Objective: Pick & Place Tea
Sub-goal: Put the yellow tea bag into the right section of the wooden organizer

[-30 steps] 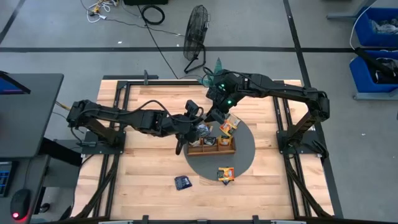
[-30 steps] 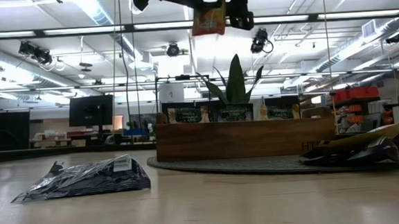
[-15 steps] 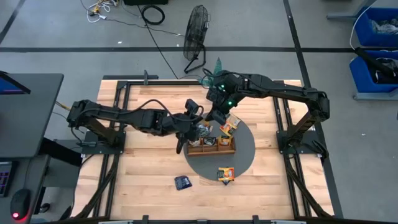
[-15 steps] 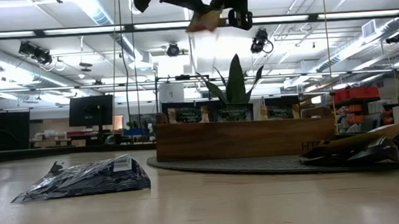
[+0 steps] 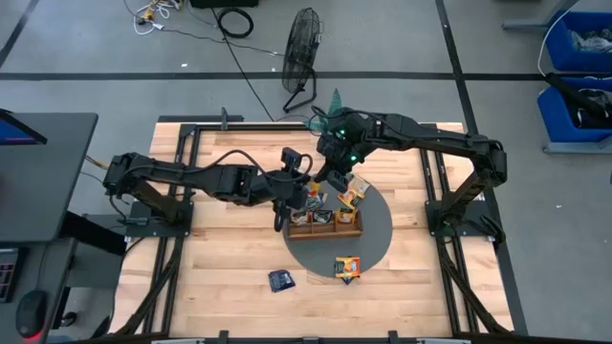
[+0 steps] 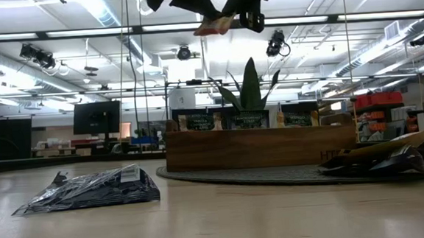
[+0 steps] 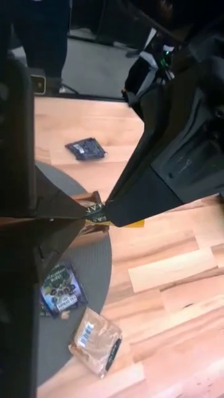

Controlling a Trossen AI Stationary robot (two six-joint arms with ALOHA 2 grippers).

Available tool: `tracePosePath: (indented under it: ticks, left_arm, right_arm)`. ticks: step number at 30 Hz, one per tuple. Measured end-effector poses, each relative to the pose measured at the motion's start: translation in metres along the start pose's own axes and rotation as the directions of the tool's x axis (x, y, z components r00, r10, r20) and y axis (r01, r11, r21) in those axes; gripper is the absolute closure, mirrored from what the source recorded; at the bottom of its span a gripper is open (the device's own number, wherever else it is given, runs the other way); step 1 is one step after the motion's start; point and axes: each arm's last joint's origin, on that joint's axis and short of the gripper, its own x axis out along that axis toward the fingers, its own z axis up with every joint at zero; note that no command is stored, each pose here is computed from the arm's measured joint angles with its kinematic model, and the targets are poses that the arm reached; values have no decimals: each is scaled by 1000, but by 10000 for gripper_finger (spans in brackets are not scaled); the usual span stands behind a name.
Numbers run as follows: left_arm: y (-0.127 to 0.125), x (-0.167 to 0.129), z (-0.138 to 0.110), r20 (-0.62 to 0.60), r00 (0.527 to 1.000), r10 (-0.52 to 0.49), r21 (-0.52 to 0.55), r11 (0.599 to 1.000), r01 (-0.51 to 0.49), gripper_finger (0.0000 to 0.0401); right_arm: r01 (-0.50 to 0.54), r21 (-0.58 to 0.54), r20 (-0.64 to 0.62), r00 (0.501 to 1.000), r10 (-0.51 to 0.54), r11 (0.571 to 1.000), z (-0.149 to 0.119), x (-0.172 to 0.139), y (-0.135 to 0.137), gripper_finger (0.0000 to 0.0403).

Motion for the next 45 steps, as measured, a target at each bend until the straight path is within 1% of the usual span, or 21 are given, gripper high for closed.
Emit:
tracePosePath:
  ticks: [6,8,12,16,19,24,26,29,33,38,42,45]
  left_arm:
    - [0,-1,-2,-12,1000,-10,-114,993,8,304]
    - [-2,-2,-4,-28,999,-22,-151,988,18,286]
    - [-6,-2,-9,-74,996,-58,-206,978,41,252]
    - [-9,-3,-14,-119,989,-91,-266,962,56,225]
    - [-11,-3,-16,-144,984,-106,-310,949,57,212]
    - [-12,-4,-19,-172,978,-116,-361,931,46,207]
    - [-13,-4,-20,-180,976,-120,-360,932,48,209]
    - [-14,-5,-20,-185,975,-124,-355,933,51,217]
    - [-14,-5,-21,-189,974,-126,-351,935,53,225]
    - [-13,-4,-21,-186,975,-124,-351,935,52,229]
    - [-13,-4,-21,-187,975,-124,-350,935,52,229]
    - [-13,-4,-21,-187,975,-124,-350,935,52,229]
  right_arm:
    - [41,-27,6,999,-41,999,-1,-6,0,402]
    - [68,-36,2,998,-68,997,-3,-11,0,402]
    - [77,-39,-1,997,-78,996,-7,-22,4,403]
    - [91,-55,-61,994,-94,994,-17,-29,11,403]
    - [124,-98,-120,983,-136,987,-26,-31,17,403]
    - [150,-197,-130,976,-178,969,-49,-23,26,403]
    - [135,-232,-128,978,-167,963,-63,-16,29,403]
    - [152,-268,-98,978,-184,951,-85,-7,28,403]
    - [178,-289,-45,979,-199,941,-114,8,19,403]
    - [172,-326,-69,976,-205,930,-143,30,6,403]
    - [160,-367,-72,977,-200,916,-157,44,0,403]
    - [177,-390,-80,971,-224,904,-164,48,-4,403]
